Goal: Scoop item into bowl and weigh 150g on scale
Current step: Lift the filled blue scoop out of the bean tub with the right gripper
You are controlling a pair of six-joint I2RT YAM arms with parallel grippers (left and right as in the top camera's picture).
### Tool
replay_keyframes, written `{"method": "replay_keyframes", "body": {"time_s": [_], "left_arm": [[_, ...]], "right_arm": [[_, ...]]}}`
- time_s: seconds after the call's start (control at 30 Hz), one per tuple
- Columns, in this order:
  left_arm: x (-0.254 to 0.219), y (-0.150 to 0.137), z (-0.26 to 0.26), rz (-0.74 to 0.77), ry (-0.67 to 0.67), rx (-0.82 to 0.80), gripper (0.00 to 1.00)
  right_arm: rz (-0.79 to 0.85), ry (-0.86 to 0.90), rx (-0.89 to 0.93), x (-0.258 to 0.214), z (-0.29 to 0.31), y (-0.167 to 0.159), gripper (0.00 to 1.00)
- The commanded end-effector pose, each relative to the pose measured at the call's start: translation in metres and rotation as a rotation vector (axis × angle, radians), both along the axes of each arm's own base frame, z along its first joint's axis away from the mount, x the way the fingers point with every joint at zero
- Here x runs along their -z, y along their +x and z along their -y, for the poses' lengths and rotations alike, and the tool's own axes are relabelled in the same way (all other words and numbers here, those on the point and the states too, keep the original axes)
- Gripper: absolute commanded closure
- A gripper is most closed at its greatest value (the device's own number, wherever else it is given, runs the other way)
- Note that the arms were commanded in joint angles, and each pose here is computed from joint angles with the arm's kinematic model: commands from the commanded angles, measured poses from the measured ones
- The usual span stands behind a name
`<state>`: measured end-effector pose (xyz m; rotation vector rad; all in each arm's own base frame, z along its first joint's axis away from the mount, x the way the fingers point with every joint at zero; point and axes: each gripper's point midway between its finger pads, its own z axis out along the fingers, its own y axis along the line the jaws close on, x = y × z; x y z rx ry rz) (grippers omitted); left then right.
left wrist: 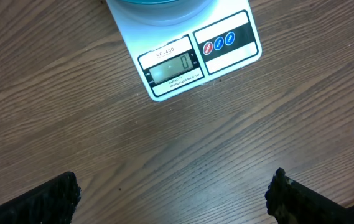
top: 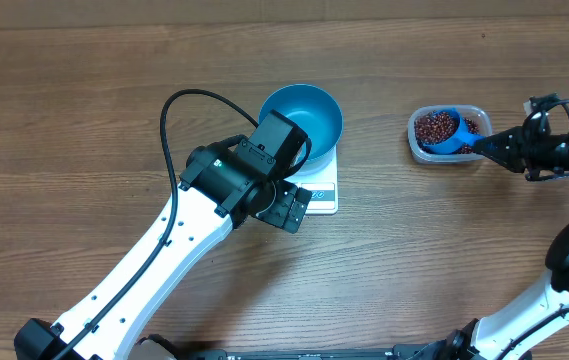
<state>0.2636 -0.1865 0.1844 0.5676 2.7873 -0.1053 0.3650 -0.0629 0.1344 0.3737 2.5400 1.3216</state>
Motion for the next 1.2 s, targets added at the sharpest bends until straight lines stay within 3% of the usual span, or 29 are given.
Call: {"method": "replay_keyframes", "body": {"time_s": [0.0,1.17], "left_arm": [[-0.008,0.004,0.001,0.022,-0.012,-0.008,0.01],[-0.008,0.004,0.001,0.022,-0.012,-0.008,0.00]], "right_arm": [[0.060,0.043,0.011,-0.008,0.002,0.003,0.96],[0.257,0.224,0.070,-0.051,0.009,0.004,0.96]]}}
